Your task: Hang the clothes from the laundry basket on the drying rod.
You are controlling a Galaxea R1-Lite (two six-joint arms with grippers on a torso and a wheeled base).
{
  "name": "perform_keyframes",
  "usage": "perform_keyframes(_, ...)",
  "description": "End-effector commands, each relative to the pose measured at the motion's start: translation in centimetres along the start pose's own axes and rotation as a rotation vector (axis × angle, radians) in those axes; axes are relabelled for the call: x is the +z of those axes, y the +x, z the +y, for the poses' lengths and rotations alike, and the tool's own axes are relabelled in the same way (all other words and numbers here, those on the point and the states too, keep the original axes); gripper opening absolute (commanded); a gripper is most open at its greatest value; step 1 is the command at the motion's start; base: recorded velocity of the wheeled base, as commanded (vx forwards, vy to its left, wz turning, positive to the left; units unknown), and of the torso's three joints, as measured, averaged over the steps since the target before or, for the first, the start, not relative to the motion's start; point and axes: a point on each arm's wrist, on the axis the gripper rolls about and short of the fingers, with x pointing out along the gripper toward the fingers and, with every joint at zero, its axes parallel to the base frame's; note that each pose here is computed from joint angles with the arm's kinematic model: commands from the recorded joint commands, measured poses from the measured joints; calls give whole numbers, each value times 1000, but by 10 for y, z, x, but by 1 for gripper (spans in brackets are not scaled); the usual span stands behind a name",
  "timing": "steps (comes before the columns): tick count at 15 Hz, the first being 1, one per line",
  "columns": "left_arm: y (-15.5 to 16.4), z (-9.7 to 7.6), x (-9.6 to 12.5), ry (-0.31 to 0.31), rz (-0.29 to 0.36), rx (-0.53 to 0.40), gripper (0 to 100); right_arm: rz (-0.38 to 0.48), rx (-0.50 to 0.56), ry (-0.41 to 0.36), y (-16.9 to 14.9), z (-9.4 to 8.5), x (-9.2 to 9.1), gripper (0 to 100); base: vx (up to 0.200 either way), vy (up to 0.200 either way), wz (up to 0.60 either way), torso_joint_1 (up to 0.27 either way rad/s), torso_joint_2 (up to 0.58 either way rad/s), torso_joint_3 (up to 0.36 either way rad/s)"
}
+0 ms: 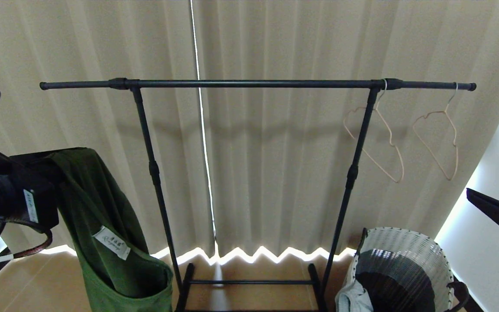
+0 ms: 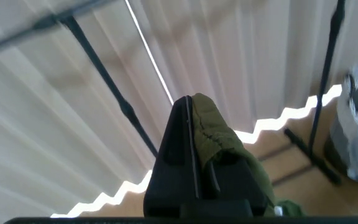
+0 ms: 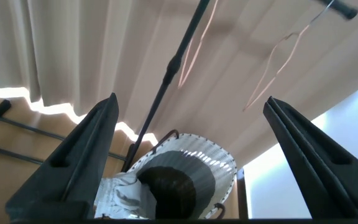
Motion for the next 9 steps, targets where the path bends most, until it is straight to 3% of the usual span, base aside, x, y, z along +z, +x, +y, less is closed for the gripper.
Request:
perform_keyframes(1,0,1,1,-4,-14,10,0,1,1,-1,0,0,0,100,0,0,0,246,-505,-271)
perform_keyframes(5,2,4,-7,-9,-10,45,0,26,9,-4,1,3,-8,100,0,0,0,228,-459,-238)
perform_keyframes(9,-2,3,-9,-8,-16,42,0,28,7,-4,1,3,-8,100,0,0,0,42,-77,-43)
